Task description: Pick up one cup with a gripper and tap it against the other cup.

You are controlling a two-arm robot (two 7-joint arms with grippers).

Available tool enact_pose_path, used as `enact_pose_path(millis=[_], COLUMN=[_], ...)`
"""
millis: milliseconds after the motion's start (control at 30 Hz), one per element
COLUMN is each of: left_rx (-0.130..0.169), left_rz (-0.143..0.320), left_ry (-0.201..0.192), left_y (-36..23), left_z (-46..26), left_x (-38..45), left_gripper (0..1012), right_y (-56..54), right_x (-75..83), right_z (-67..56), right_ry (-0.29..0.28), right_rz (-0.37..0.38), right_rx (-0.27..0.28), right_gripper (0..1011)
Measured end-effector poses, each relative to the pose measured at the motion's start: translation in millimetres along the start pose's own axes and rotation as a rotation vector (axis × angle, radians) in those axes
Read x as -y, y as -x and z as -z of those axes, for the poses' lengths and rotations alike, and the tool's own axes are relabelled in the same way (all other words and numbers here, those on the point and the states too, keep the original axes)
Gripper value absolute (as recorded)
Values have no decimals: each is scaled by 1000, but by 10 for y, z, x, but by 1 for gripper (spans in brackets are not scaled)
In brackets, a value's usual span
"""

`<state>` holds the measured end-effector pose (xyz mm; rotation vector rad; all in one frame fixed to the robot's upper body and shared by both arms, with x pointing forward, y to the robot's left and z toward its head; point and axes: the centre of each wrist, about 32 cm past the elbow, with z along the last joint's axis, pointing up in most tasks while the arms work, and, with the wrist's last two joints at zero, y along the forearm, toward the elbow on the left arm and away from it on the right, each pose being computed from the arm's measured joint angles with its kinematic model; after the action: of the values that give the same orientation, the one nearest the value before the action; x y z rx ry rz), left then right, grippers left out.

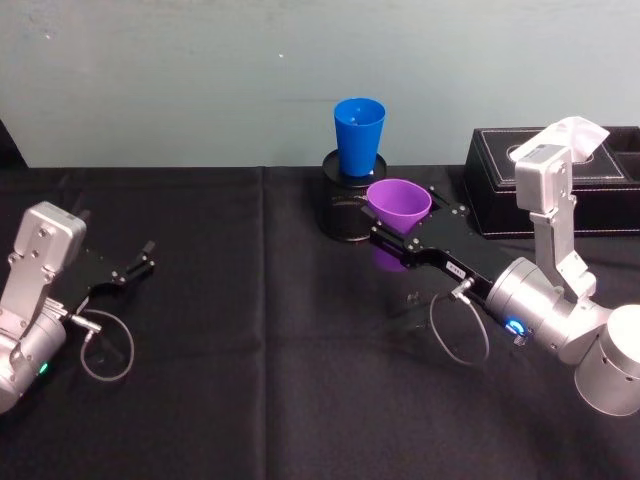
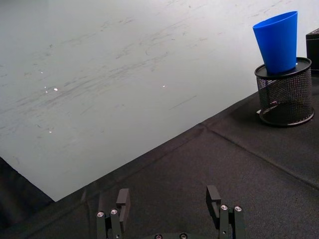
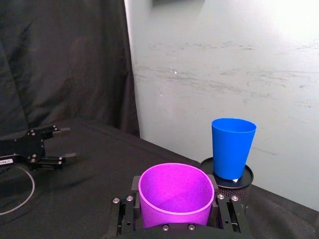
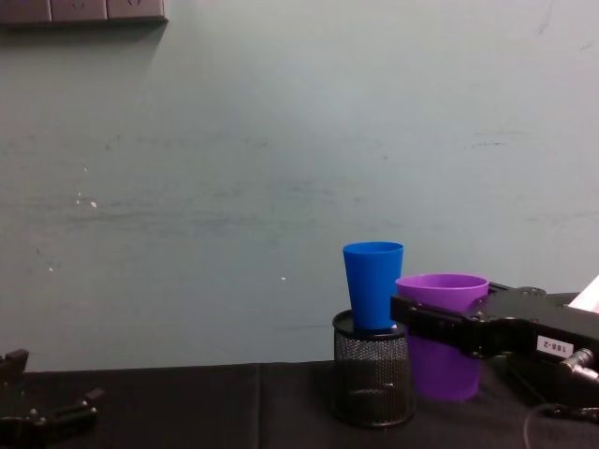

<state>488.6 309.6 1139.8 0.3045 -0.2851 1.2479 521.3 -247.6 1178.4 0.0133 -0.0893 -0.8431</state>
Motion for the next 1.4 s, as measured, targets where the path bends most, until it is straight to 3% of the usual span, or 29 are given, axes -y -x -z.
enact_pose_path(millis=[1400], left_rx=[0], left_rz=[0], left_ry=[0], left_y=[0], left_z=[0], left_x=[0], left_gripper=[1000], right_y=[0], right_x=[0], right_z=[0], right_ry=[0], right_rz=[-1], right_rx=[0], right_gripper=[746])
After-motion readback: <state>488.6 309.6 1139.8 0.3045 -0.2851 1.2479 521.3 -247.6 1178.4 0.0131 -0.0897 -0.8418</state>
